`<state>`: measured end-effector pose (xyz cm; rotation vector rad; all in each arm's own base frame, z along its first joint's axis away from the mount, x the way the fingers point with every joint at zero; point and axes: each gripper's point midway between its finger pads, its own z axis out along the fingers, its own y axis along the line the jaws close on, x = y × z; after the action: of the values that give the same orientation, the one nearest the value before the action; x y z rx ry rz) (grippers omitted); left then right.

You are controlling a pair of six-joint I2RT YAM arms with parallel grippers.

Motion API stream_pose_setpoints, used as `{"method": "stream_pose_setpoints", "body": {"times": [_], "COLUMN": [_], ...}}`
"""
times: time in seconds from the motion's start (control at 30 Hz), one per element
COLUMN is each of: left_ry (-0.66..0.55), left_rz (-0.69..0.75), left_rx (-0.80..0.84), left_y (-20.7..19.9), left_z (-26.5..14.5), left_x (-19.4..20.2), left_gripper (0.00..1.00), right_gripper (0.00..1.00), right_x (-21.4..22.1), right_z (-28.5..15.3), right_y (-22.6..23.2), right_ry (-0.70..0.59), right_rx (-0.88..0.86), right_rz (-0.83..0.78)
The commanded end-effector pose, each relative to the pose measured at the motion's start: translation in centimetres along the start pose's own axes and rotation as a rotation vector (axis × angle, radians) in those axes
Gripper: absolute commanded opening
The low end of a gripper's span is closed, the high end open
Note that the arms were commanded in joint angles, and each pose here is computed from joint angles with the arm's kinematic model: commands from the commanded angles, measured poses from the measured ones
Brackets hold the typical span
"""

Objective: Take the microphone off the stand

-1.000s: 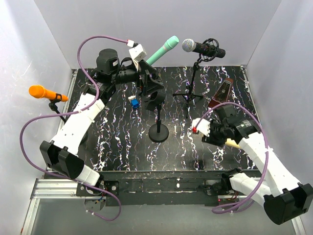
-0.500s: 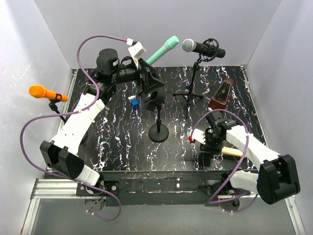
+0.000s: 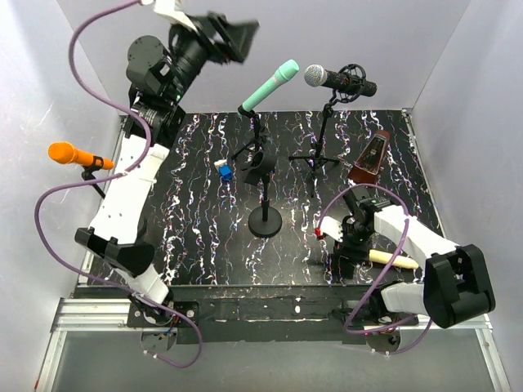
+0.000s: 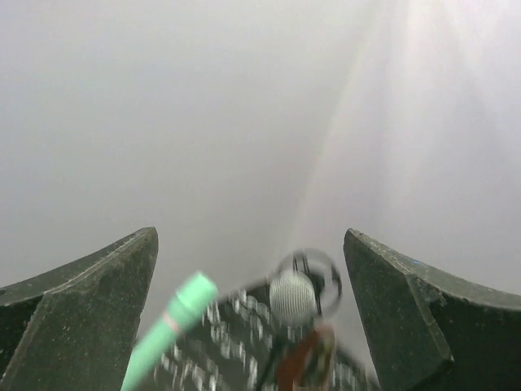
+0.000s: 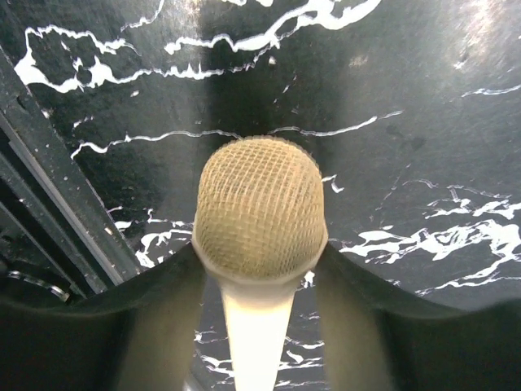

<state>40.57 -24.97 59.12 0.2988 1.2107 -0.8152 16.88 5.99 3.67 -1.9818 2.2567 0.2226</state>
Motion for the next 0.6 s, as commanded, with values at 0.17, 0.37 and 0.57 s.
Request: {"method": "stream_pose_setpoints", "body": {"times": [0.17,0.37,0.57], "left_ry": [-0.569,-0.601,-0.570], "left_rz": [-0.228,-0.182,-0.277], "left_rx": [-0.422,-0.554,-0.568], "left_y": [8.6,11.3,12.1], "left_z": [0.7,0.3,1.1], "left_x": [-13.1,-12.5,-10.4], "left_gripper": [0.98,0.98,0.98], "right_gripper": [0.74,0.76,0.77], "right_x": [0.8,0.0,-0.3], "right_z": [-1.3,-2.1,-2.1], "right_y": [-0.2,-1.1,-1.6], "right_ry": [0.022,-0.004,-0.007], "right_rx": [-0.071,-0.079,-0.092], "right_rz": [0.070,0.104,0.123]}}
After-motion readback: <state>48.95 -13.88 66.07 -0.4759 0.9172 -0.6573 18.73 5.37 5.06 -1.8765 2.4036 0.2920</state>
